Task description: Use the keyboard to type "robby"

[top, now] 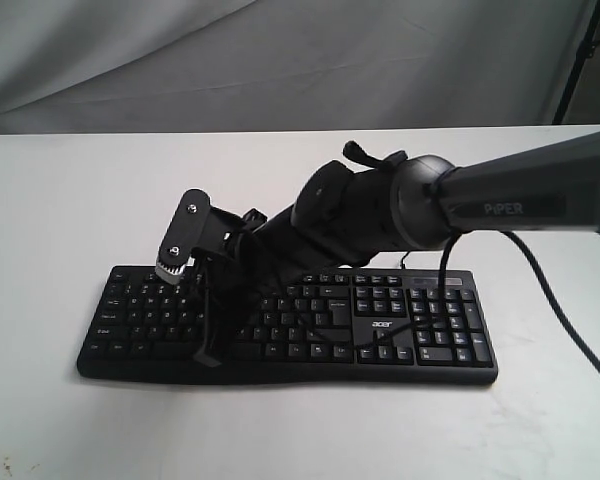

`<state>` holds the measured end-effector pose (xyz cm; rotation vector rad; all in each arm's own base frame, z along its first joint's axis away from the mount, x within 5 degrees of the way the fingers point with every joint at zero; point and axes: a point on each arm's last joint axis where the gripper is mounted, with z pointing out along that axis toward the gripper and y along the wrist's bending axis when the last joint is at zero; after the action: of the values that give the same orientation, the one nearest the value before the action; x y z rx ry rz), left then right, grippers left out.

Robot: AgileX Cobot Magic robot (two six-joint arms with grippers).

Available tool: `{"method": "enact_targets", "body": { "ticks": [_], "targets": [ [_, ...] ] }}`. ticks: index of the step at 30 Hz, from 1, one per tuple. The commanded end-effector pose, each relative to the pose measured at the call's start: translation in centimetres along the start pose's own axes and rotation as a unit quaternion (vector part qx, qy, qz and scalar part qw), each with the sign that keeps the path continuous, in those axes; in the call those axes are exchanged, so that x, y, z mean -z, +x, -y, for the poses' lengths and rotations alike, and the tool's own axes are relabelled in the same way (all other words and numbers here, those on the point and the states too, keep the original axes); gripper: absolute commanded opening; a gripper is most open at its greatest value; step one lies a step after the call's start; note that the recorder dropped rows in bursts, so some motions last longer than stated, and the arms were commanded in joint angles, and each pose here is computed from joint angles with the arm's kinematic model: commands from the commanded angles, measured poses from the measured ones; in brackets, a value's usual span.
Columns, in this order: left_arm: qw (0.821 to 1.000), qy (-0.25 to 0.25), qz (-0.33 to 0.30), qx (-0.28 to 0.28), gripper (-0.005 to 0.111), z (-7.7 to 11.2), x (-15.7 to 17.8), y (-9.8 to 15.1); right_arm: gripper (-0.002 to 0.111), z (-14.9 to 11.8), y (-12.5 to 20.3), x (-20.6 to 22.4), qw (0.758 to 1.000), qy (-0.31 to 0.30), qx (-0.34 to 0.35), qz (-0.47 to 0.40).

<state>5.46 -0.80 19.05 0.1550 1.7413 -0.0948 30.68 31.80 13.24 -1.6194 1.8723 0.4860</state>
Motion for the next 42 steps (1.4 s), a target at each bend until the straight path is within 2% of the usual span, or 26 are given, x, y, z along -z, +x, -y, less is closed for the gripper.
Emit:
{"method": "enact_targets", "body": {
  "ticks": [1, 10, 17, 28, 42],
  "targets": [
    [1.000, 0.003, 0.002, -0.001, 0.000, 0.0, 0.0, 0.1, 0.000, 1.1, 0.1, 0.7, 1.000, 0.019, 0.000, 0.003],
    [1.000, 0.003, 0.002, -0.001, 0.000, 0.0, 0.0, 0.1, 0.000, 2.9, -0.4, 0.6, 1.000, -0.002, -0.010, 0.019],
    [1.000, 0.003, 0.002, -0.001, 0.000, 0.0, 0.0, 0.1, 0.000, 2.7, 1.1, -1.2, 1.000, -0.014, -0.011, -0.004],
    [1.000, 0.003, 0.002, -0.001, 0.000, 0.0, 0.0, 0.1, 0.000, 4.1, 1.8, -0.6, 1.000, 0.004, -0.028, -0.002],
    [1.000, 0.003, 0.002, -0.001, 0.000, 0.0, 0.0, 0.1, 0.000, 3.8, 1.7, -0.6, 0.999, -0.012, -0.030, 0.004]
  ]
}}
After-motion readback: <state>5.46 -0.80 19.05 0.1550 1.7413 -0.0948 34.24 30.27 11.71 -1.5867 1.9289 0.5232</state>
